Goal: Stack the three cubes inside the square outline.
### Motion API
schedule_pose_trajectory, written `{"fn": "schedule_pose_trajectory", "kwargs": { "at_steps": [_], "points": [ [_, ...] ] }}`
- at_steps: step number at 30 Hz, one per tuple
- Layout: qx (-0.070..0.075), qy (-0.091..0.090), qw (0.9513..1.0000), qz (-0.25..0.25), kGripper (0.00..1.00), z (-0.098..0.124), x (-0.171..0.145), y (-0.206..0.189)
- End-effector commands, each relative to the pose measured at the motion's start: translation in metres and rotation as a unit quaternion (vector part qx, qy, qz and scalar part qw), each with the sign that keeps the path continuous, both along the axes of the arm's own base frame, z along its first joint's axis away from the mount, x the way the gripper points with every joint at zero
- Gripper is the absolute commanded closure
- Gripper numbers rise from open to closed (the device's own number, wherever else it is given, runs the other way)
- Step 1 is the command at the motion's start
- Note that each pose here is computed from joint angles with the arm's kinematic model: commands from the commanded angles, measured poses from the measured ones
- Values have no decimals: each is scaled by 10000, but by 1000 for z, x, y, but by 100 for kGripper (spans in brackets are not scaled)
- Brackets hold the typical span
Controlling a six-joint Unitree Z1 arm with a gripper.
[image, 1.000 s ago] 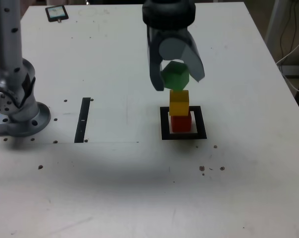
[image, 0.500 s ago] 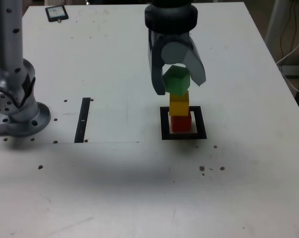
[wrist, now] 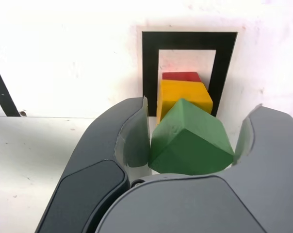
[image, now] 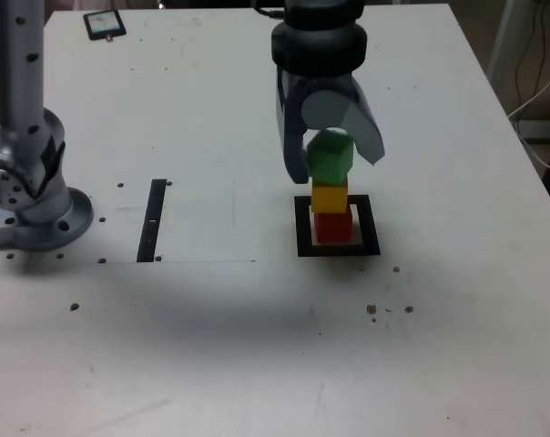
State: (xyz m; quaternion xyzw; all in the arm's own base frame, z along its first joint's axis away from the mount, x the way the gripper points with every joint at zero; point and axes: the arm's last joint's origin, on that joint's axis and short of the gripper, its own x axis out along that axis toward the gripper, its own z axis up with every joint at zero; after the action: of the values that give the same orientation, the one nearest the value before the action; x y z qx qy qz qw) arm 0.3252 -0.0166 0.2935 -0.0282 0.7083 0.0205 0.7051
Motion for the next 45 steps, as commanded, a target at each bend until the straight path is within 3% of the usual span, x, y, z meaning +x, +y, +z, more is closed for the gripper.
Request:
{"fn": "schedule_pose_trajectory", "kwargs": {
  "at_steps": [1,14,19,23,26,30,35,45],
  "points": [
    [25,5,10000,40,1,0,-2,0],
    [-1,-10,10000,55,1,16,-19,1],
    [40,-175,9998,31,1,41,-44,2],
    [-26,-351,9993,-136,1,64,-73,2],
    [-74,-373,9988,-295,1,75,-101,0],
    [-126,-183,9986,-480,1,75,-139,-4],
    [-190,307,9974,-618,1,49,-170,-8],
    [-197,894,9926,-798,1,5,-194,-14]
  ]
}}
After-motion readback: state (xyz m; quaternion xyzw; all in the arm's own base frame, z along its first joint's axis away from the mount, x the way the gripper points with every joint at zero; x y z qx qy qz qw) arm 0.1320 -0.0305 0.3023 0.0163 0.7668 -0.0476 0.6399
